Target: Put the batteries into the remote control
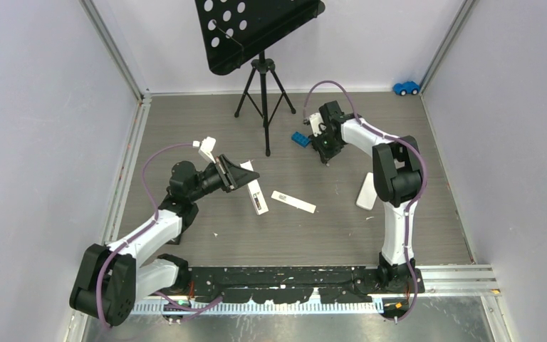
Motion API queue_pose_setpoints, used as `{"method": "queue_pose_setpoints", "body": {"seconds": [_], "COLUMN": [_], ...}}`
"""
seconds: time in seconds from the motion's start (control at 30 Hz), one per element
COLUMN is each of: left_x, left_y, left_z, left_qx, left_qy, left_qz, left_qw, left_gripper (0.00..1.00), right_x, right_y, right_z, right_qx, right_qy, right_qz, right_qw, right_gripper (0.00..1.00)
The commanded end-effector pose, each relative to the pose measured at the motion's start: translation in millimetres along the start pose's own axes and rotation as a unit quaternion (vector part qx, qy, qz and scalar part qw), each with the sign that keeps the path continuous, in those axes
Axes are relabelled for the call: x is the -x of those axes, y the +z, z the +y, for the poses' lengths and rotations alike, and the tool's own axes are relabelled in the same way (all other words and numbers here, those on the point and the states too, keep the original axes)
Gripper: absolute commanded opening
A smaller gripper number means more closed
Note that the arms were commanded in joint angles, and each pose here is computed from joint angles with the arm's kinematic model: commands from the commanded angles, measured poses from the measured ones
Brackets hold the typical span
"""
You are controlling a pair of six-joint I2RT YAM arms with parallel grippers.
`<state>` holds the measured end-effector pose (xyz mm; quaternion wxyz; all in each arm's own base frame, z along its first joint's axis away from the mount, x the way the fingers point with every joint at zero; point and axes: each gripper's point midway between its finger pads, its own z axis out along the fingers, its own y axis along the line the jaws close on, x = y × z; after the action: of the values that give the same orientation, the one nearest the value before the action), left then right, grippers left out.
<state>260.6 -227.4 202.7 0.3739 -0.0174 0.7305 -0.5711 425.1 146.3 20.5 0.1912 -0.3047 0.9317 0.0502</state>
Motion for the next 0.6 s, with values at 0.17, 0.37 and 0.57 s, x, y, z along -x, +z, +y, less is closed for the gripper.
{"method": "queue_pose_setpoints", "body": {"seconds": [0.17, 0.37, 0.57], "left_x": [16, 7, -8], "left_y": [6, 17, 33], "left_z": [-17, -7, 11], "left_qx": [-0.030, -0.027, -0.033], "left_qy": [0.024, -0.024, -0.101], "left_qz": [-0.012, 0.002, 0.010], "left_qw": [0.999, 0.999, 0.994], "left_gripper": [0.00, 0.00, 0.00], "right_x": [7, 24, 16], "right_y": [-17, -74, -115], "right_z": [5, 55, 118], "right_qx": [-0.023, -0.020, 0.039], "right_qy": [0.086, 0.146, 0.252], "right_qz": [-0.013, -0.084, -0.118], "right_qw": [0.996, 0.986, 0.960], "right_gripper": [0.01, 0.02, 0.03]}}
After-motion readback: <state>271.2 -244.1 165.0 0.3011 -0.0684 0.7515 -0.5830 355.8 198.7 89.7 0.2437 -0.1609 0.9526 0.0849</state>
